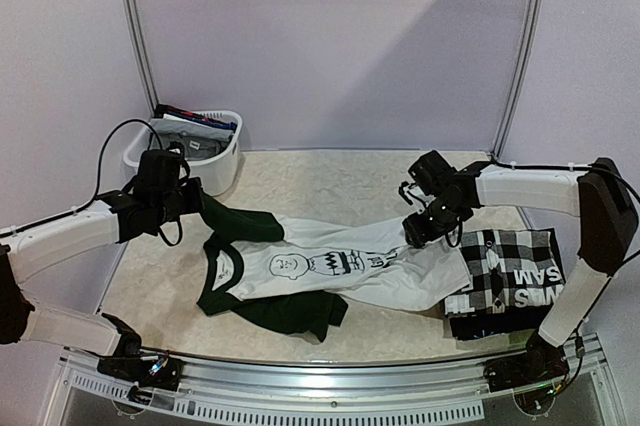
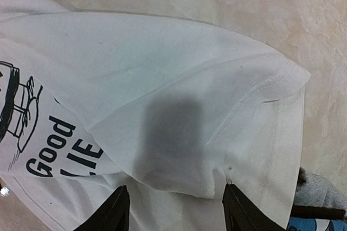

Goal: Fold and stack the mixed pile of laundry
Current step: Pick up the flattened T-shirt from the center of the board.

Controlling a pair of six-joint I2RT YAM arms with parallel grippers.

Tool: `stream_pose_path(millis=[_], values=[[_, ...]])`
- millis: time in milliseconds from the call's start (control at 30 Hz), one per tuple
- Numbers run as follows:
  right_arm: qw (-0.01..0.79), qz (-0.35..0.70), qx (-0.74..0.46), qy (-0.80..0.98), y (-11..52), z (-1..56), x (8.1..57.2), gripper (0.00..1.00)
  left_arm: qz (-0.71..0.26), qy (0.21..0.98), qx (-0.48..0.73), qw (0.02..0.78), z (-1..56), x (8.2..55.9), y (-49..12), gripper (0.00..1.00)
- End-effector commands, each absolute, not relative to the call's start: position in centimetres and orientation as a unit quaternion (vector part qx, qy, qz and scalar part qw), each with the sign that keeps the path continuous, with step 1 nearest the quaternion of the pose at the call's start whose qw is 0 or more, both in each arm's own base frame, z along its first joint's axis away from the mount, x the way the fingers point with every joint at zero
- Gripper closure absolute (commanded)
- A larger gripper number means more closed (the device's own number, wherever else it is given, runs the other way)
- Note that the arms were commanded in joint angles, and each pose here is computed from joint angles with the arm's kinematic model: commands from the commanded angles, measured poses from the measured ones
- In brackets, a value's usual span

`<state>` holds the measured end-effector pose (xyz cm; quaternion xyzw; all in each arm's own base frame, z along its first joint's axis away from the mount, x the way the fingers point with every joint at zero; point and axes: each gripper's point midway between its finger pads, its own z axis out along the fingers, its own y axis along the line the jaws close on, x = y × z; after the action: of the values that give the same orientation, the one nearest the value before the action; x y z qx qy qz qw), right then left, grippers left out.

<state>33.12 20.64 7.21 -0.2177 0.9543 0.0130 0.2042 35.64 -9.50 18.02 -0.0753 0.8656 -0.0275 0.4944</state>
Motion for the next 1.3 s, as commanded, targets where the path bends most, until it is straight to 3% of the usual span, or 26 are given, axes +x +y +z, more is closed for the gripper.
stream_pose_path(millis=[0,400,600,667,767,1000,1267], values=[[0.18,-0.013,-0.253,0.95,19.7,6.0,32.7,0.42,-0.018,0.871,-0.064,0.486,17.4,35.5,-9.8,1.0],[0.15,-0.049,-0.269,0.95,19.4,3.7,33.6,0.5,-0.015,0.872,-0.062,0.485,17.3,35.5,-9.7,1.0],[0.181,-0.064,-0.263,0.946,19.2,4.9,34.6,0.64,-0.012,0.871,-0.065,0.486,17.4,35.4,-9.5,1.0],[0.179,-0.066,-0.264,0.946,19.1,4.9,34.6,0.74,-0.012,0.871,-0.065,0.487,17.5,35.5,-9.5,1.0],[0.171,-0.074,-0.264,0.946,18.9,4.5,34.6,0.99,-0.013,0.871,-0.064,0.487,17.6,35.5,-9.6,1.0],[0.176,-0.088,-0.254,0.947,18.6,5.4,35.1,1.0,-0.015,0.868,-0.065,0.492,18.3,35.6,-9.6,1.0],[0.239,-0.061,-0.236,0.94,20.0,11.5,36.4,1.0,-0.02,0.843,-0.083,0.531,23.8,34.7,-8.5,1.0]])
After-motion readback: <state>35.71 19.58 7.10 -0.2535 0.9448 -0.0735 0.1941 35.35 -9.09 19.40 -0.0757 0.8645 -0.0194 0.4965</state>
